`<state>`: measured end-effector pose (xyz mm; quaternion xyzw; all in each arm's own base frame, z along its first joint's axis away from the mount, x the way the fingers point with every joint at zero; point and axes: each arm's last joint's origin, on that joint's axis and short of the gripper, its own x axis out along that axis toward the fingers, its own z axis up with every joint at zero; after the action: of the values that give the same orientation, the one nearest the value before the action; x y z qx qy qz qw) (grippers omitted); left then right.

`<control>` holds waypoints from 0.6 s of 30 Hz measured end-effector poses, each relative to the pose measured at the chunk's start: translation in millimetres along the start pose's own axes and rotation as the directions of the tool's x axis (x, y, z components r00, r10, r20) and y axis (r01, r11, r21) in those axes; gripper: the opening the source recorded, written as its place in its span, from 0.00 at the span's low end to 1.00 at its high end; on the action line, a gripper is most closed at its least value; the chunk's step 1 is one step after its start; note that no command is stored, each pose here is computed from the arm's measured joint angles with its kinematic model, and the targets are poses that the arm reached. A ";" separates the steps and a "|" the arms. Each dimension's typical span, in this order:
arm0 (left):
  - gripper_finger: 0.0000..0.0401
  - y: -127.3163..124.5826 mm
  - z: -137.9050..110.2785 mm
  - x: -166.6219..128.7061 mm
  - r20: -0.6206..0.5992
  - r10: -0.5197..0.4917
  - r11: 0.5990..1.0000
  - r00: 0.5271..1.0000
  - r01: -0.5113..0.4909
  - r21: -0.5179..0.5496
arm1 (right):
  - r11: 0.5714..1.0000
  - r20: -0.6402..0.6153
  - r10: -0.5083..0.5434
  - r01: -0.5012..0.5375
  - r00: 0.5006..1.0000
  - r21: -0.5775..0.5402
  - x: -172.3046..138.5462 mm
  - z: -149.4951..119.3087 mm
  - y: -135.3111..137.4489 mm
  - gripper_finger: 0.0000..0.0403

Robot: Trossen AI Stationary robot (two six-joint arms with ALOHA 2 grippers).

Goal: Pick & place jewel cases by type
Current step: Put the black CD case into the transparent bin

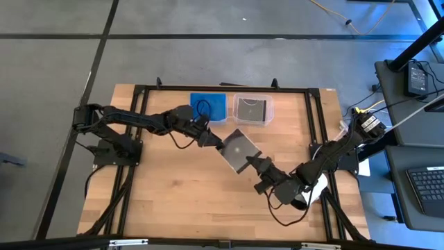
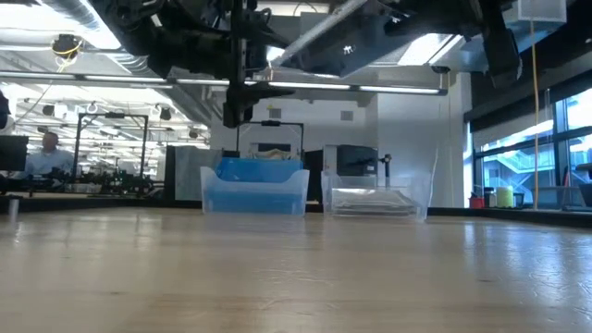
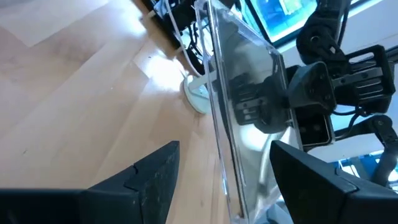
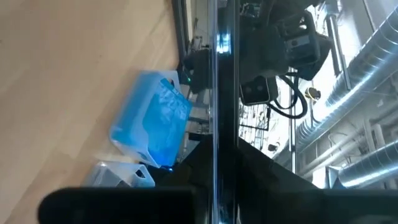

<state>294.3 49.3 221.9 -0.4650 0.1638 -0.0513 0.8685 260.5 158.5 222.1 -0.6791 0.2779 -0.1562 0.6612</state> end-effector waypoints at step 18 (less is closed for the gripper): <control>0.44 -21.2 1.4 2.0 0.003 -0.201 0.976 0.980 0.200 0.088 | 0.988 0.105 -0.053 0.068 0.993 -0.141 0.1 6.9 -15.7 0.11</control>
<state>298.0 37.9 239.6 -0.4411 0.1085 -0.1429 0.8794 267.3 163.6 237.0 -0.7403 0.2341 -0.1210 0.6185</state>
